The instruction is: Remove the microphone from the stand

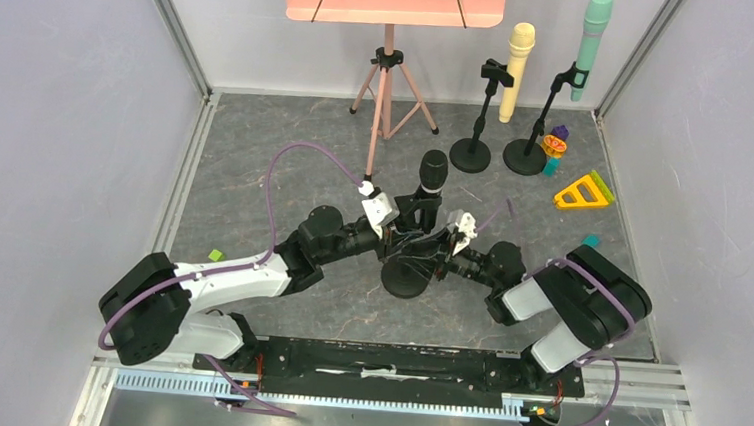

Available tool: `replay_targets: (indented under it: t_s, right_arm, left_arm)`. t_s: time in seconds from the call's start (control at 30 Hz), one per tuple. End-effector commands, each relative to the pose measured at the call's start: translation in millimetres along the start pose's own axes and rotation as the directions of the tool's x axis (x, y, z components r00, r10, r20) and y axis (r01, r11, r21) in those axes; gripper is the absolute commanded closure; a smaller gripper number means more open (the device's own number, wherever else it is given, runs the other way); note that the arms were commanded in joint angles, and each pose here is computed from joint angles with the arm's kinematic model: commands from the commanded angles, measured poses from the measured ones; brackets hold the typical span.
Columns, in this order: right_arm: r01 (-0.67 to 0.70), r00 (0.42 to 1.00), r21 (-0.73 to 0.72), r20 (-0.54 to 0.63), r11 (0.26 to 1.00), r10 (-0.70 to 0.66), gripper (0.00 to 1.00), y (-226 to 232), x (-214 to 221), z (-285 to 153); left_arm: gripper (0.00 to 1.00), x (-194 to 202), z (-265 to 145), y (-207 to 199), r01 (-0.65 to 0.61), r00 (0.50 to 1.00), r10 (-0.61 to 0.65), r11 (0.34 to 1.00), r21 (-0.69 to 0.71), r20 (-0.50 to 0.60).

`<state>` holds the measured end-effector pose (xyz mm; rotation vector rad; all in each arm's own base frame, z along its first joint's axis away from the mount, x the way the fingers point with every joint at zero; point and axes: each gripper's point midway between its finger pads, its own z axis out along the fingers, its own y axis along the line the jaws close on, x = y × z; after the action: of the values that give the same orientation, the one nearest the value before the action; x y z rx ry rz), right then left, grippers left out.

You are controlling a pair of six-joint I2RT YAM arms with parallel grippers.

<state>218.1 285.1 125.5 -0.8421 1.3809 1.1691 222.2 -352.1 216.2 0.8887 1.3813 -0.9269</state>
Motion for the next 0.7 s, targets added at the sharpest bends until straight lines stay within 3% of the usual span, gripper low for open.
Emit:
replay_targets:
  t_s: [0.0,0.17,0.43,0.5,0.53,0.67]
  right_arm:
    - [0.140,0.970,0.228,0.164,0.963,-0.180,1.00,-18,-44,-10]
    - [0.130,0.956,0.431,0.183,0.893,-0.228,1.00,-30,-49,-28]
    - [0.094,0.964,0.394,0.192,0.914,-0.182,1.00,-21,-42,-19]
    - [0.081,0.961,0.377,0.215,0.923,-0.172,1.00,-17,-44,-19]
    - [0.076,0.962,0.366,0.217,0.927,-0.164,1.00,-15,-43,-18]
    - [0.059,0.965,0.363,0.217,0.930,-0.146,1.00,-14,-41,-17]
  left_arm:
    - [0.98,-19,-3,5,0.004,0.998,-0.001,0.999,-0.044,0.069]
    - [0.98,-15,-3,9,0.015,0.998,-0.010,0.998,-0.067,0.069]
    - [0.96,-13,2,0,0.026,0.998,-0.025,1.000,-0.010,0.056]
    - [0.70,-13,4,-1,0.039,0.998,-0.039,0.999,-0.003,0.054]
    - [0.62,-15,5,-2,0.044,0.997,-0.044,0.999,0.001,0.061]
    - [0.58,-18,9,2,0.055,0.995,-0.053,0.998,-0.013,0.081]
